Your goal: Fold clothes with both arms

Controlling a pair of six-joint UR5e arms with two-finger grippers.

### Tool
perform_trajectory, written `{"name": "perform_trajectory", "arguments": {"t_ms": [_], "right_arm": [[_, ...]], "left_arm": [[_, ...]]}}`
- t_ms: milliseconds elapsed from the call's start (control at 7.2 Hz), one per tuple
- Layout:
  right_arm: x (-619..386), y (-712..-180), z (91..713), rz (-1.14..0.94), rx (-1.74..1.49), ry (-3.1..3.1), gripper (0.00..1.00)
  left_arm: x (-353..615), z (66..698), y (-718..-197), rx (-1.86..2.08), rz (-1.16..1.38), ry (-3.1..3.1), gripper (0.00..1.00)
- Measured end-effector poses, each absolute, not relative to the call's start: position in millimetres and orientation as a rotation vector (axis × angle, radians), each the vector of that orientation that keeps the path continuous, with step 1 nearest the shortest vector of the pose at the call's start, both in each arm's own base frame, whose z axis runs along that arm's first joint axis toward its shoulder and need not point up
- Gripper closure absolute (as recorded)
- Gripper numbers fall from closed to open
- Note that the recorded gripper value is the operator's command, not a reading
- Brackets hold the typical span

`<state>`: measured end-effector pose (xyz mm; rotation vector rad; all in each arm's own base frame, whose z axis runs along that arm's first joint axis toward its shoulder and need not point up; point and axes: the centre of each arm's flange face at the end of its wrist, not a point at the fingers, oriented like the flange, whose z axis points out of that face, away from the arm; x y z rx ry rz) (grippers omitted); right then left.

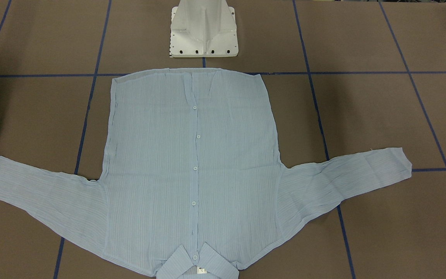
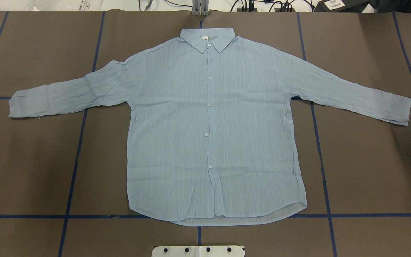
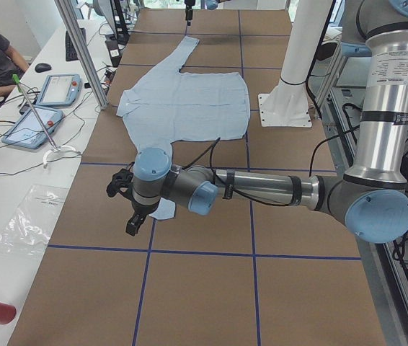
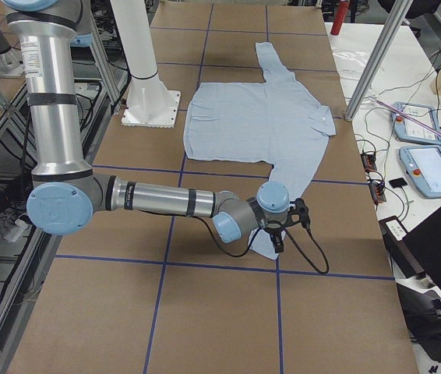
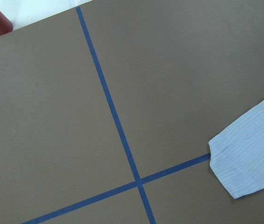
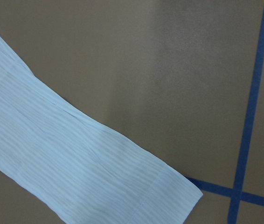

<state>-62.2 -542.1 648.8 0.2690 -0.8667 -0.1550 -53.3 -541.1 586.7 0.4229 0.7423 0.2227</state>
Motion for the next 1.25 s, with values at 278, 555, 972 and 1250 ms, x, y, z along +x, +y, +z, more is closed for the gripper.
{"name": "perform_trajectory", "arguments": {"t_ms": [278,555,972,1250], "right_arm": [[-85.3,-537.2,676.2,-0.183,0.247,-0.835,0.0],[-98.1,-527.6,710.3,-0.192,0.196,-0.825,0.02],[-121.7,-521.5,718.2,-0.23,0.167,-0.825,0.23],[-127.6,-520.2,718.1,-0.243,0.163,-0.826,0.49]], "left_arm": [[-53.1,586.8,-540.7,0.432,0.22,0.743,0.0],[-52.8,584.5,-540.8,0.437,0.222,0.743,0.0],[-52.9,583.2,-541.2,0.44,0.223,0.743,0.0],[-53.1,583.5,-540.9,0.439,0.223,0.743,0.0]]}}
